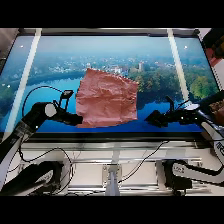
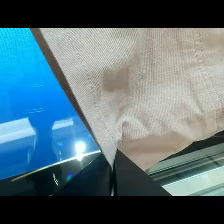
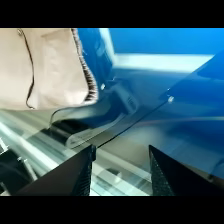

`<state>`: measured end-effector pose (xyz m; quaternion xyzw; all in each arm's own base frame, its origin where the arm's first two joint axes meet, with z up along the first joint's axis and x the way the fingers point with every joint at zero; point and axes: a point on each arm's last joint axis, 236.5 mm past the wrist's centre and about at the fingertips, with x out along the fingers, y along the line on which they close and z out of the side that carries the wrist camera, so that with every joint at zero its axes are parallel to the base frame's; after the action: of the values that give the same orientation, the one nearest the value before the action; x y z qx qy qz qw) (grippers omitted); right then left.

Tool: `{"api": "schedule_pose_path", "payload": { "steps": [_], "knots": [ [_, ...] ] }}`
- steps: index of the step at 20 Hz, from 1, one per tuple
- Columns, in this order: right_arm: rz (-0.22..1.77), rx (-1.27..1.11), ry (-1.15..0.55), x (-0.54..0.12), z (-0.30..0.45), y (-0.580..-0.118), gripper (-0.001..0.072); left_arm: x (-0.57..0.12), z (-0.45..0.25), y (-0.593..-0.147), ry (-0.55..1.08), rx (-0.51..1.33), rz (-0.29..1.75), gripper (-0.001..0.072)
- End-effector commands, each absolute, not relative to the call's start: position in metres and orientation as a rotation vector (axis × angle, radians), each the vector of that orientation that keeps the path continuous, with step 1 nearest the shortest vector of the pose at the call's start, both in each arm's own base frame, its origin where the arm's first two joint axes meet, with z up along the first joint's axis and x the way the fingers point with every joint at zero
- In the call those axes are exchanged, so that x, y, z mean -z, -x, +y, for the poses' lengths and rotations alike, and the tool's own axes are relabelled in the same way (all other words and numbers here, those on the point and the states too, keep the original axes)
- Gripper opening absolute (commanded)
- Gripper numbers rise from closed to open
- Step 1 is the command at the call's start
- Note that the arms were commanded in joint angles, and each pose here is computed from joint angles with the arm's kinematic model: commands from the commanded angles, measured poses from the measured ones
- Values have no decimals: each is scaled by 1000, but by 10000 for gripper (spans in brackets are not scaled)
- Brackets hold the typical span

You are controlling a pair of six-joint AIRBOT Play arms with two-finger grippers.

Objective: Fold the clothes and pants, and hang the long-sleeved shirts on hangers.

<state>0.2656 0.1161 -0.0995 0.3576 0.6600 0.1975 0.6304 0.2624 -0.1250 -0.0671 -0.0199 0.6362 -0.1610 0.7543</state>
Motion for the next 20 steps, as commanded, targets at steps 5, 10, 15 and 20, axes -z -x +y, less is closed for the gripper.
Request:
{"api": "schedule_pose_path", "payload": {
  "steps": [5,10,15,20],
  "knots": [
    [1415,-391,-1030,111,149,-305,380,66,-124,-268,43,345,1364,6],
    [1440,-390,-1084,114,153,-303,308,66,-124,-270,44,345,1358,6],
    [1502,-462,-1037,112,175,-285,309,66,-125,-270,45,345,1358,6],
    [1469,-494,-941,118,186,-287,308,66,-124,-270,44,345,1358,6]
  ]
}}
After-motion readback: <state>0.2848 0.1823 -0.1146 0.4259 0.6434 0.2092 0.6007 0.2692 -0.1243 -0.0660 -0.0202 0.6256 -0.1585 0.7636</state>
